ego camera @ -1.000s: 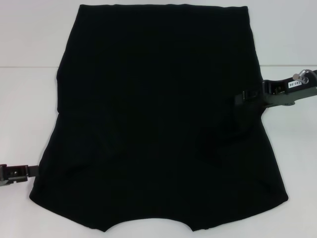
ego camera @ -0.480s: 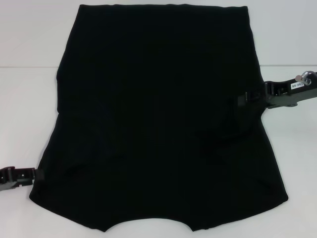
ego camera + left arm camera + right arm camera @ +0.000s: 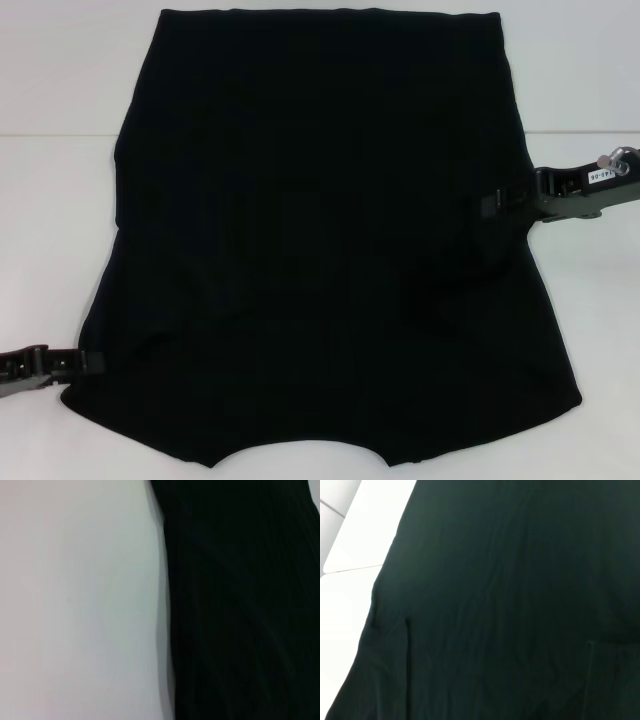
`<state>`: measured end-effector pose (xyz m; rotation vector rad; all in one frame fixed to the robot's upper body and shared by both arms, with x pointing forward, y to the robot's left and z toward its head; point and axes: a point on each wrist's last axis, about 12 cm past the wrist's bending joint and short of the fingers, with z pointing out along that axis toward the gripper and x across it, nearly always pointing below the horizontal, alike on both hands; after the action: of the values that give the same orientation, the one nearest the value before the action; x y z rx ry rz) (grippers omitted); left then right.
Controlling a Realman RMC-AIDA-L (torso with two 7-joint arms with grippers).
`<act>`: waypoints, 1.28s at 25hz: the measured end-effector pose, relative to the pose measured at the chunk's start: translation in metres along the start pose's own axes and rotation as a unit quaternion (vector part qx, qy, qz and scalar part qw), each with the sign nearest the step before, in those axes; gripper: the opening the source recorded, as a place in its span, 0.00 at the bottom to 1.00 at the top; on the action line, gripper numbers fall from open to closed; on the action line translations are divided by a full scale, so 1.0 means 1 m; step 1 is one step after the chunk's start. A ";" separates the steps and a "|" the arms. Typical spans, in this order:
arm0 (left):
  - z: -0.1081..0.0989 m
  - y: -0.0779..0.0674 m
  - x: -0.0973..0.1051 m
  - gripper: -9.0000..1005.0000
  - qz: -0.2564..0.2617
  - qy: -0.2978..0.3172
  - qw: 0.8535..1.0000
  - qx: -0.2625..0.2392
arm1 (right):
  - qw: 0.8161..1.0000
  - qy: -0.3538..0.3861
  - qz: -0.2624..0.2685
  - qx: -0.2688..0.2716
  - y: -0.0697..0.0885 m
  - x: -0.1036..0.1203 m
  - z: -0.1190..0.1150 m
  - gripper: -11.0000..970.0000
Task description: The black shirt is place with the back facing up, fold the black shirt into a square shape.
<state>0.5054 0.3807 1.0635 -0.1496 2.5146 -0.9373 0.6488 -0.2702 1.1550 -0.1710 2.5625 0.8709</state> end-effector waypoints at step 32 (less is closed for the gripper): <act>-0.004 -0.029 -0.008 0.05 0.002 0.058 0.995 0.082 | 1.000 0.023 -0.008 -0.003 -0.007 0.007 -0.011 0.53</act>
<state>0.5090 0.3632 1.0879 -0.0390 2.5261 -1.1767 0.6406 -0.2824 1.1555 -0.2149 2.5976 0.8794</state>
